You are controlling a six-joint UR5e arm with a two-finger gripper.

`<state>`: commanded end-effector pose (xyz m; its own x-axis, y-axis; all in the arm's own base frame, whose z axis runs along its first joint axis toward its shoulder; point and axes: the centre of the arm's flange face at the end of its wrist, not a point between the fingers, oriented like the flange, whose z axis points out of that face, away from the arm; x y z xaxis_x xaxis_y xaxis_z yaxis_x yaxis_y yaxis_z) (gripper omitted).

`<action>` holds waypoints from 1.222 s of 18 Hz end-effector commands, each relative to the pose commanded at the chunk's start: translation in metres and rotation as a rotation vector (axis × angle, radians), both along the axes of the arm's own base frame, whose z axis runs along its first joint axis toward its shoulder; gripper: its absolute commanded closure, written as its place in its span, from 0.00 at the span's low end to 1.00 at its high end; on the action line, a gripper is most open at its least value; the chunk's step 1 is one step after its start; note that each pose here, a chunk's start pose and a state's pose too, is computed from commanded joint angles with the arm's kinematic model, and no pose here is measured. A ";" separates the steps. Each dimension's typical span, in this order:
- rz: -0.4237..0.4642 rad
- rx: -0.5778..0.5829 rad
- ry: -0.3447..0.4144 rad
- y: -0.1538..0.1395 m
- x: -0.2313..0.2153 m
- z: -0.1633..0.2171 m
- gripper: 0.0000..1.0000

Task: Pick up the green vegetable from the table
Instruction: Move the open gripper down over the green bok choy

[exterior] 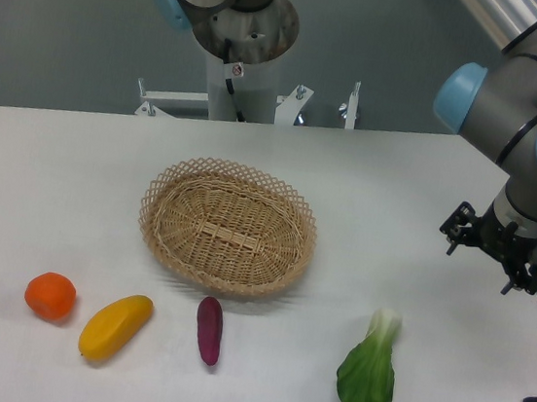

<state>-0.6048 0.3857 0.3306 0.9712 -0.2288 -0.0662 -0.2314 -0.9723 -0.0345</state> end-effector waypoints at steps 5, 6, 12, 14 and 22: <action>0.000 0.000 0.000 0.000 0.000 0.000 0.00; 0.002 0.000 0.000 -0.001 -0.001 0.000 0.00; -0.002 0.005 -0.009 0.004 0.005 -0.001 0.00; 0.017 0.009 -0.025 0.010 0.018 -0.005 0.00; 0.038 0.024 -0.087 0.063 0.054 -0.051 0.00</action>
